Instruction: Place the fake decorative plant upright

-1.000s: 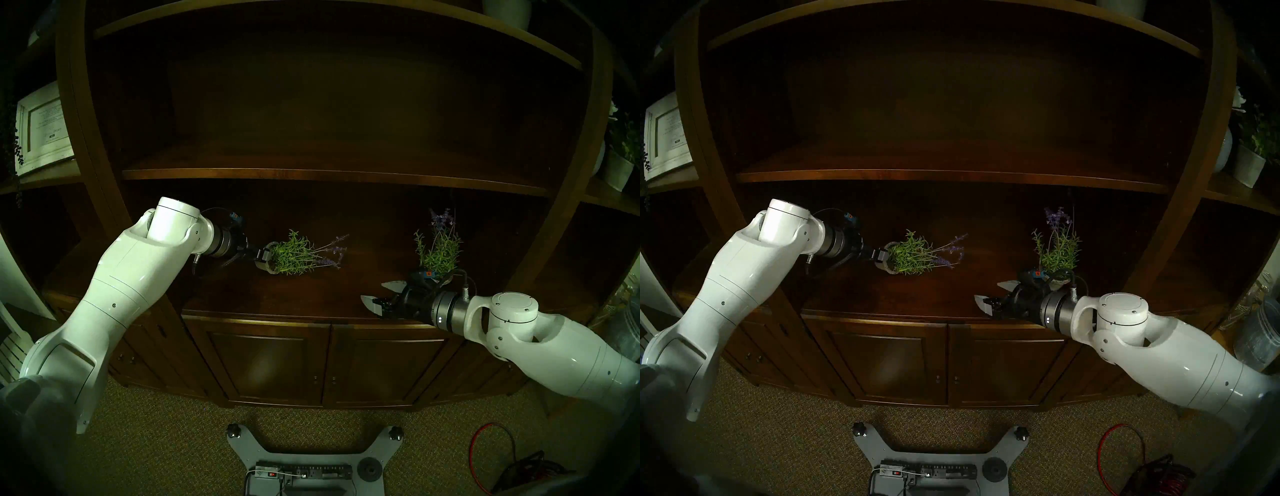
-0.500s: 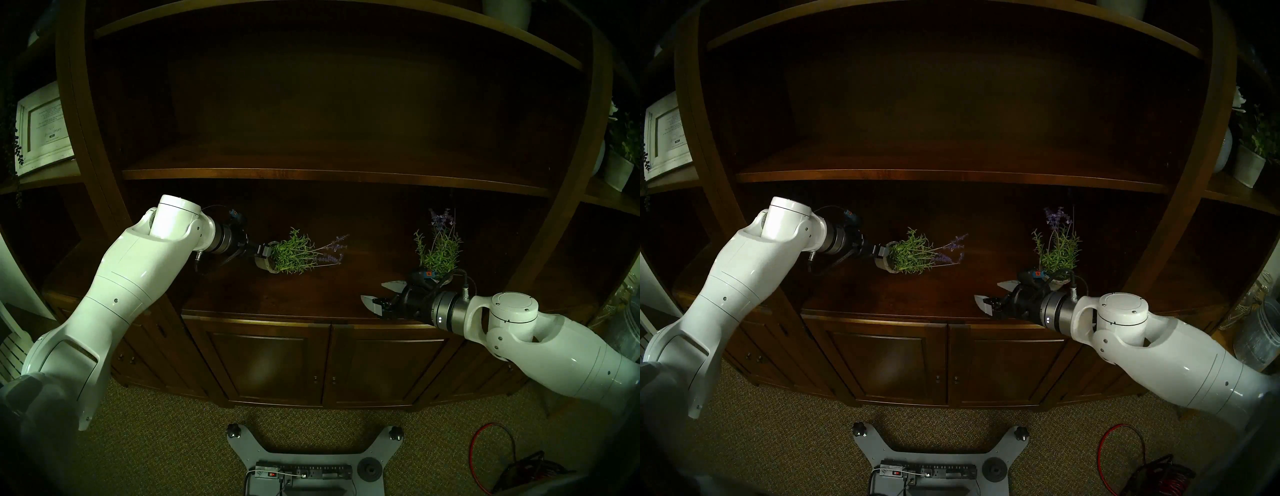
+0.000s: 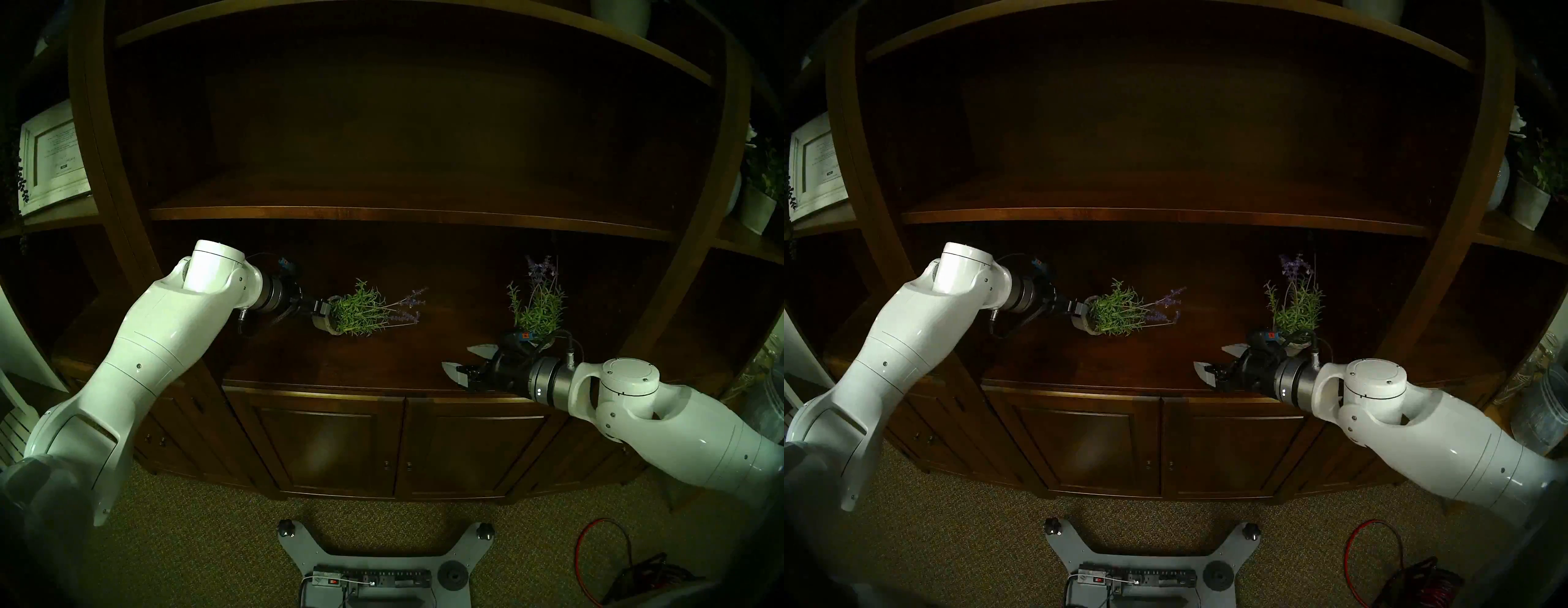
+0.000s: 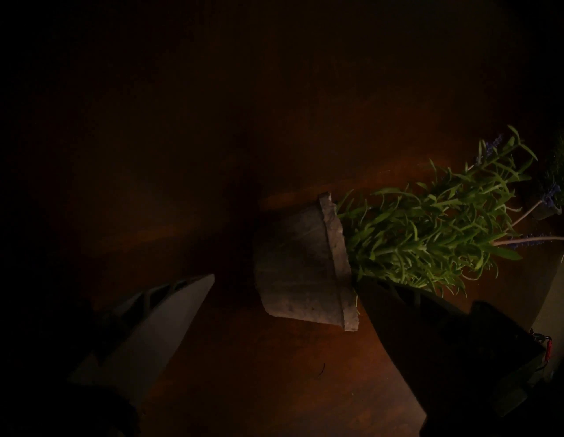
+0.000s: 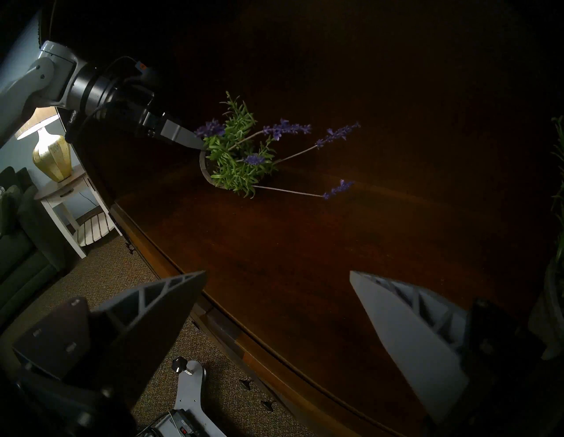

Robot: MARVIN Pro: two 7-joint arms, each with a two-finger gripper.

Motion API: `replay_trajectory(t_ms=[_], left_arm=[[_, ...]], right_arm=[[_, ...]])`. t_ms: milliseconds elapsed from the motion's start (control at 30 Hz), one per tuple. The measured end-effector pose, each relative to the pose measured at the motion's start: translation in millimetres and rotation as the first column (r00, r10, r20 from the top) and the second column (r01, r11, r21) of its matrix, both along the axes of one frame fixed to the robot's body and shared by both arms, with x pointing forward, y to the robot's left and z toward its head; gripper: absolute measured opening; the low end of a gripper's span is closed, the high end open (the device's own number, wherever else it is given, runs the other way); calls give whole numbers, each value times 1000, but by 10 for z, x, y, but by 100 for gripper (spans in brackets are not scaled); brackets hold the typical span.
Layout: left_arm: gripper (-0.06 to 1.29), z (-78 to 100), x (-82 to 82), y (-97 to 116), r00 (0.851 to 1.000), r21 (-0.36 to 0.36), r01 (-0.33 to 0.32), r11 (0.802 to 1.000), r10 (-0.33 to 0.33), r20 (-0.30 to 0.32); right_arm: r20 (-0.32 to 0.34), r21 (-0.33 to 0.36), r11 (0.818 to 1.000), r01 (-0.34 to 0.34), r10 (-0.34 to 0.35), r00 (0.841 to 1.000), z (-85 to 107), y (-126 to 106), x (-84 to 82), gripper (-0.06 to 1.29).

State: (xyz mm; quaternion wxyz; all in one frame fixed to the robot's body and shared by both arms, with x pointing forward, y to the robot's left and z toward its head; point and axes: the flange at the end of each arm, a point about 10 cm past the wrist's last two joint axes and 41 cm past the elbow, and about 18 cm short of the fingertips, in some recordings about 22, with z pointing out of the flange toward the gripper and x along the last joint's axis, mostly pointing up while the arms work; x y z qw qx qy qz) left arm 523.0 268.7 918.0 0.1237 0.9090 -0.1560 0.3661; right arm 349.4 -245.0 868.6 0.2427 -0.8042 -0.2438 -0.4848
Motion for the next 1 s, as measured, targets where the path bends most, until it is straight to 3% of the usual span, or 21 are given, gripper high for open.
replay_trajectory(t_ms=[1000], left_arm=[[121, -112, -137, 269, 995, -95, -74, 993, 66, -81]], right_arm=[[0, 0, 1000, 0, 0, 1000, 1, 0, 0, 122]])
